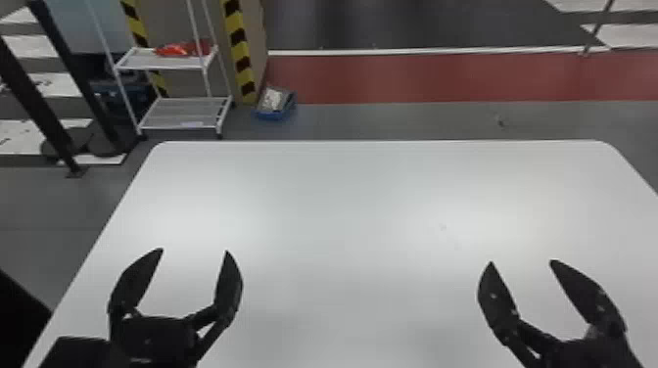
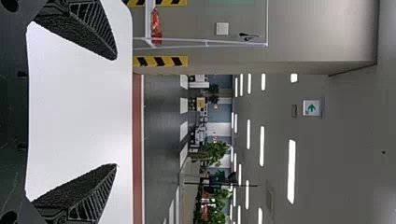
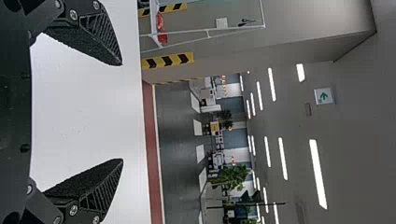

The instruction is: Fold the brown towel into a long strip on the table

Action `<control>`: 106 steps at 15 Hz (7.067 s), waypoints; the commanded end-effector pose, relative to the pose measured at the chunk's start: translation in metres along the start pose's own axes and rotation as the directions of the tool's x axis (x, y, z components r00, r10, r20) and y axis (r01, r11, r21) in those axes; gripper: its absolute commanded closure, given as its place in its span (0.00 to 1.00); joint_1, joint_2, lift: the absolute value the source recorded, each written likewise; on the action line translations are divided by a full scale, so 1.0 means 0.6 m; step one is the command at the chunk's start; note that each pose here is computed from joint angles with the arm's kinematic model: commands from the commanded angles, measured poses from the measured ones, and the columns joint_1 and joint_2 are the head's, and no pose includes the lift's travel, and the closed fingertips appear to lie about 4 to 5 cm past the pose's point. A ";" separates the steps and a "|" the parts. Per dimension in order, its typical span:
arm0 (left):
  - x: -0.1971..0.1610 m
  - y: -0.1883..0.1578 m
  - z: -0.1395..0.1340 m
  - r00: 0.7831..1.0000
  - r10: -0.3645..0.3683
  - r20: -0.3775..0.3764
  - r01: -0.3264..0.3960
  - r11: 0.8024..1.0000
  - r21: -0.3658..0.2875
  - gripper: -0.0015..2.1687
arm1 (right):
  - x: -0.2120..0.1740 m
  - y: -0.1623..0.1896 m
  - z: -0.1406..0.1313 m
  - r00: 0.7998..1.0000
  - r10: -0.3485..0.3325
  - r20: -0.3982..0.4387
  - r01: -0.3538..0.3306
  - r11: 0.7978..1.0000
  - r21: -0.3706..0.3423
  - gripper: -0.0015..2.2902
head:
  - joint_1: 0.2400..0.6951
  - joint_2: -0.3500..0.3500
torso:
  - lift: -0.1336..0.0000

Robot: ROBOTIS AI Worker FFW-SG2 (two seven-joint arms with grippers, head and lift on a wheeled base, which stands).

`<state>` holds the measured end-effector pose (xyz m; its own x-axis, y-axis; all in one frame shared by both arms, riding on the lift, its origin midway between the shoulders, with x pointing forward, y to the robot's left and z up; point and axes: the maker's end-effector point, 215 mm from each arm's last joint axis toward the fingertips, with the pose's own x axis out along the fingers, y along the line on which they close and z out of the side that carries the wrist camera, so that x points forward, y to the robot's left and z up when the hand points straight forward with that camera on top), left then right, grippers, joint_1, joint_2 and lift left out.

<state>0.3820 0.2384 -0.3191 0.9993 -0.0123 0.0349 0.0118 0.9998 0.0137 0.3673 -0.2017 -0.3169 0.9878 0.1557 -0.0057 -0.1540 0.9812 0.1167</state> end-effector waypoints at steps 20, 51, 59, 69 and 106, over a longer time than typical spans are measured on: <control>-0.002 0.037 0.009 0.999 0.037 0.009 -0.037 0.999 0.010 0.02 | -0.003 -0.005 -0.002 1.000 -0.005 -0.015 0.005 1.000 0.003 0.07 | 1.00 0.62 | 0.08; 0.002 0.022 0.000 1.000 0.017 0.003 -0.017 1.000 -0.002 0.02 | -0.001 -0.012 -0.012 1.000 -0.014 -0.026 0.014 1.000 0.003 0.07 | 1.00 0.60 | 0.08; 0.004 0.022 0.002 1.000 0.013 0.006 -0.013 1.000 -0.001 0.03 | -0.001 -0.014 -0.010 1.000 -0.015 -0.025 0.015 1.000 0.002 0.07 | 1.00 0.59 | 0.08; 0.003 0.021 -0.007 1.000 0.012 -0.003 -0.012 1.000 -0.001 0.03 | -0.003 -0.014 -0.013 0.999 -0.013 -0.029 0.012 1.000 -0.002 0.07 | 1.00 0.59 | 0.08; 0.381 -0.159 -0.236 0.899 -0.300 -0.319 0.292 0.953 -0.074 0.15 | 0.088 -0.067 -0.104 0.990 -0.060 -0.128 0.042 0.989 -0.140 0.06 | 1.00 0.37 | 0.08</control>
<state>0.6101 0.1398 -0.4504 0.9066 -0.3122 -0.2838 0.3097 0.9493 -0.0550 0.4219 -0.2255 -0.3822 0.9845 0.1106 -0.1361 -0.1150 0.9931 -0.0247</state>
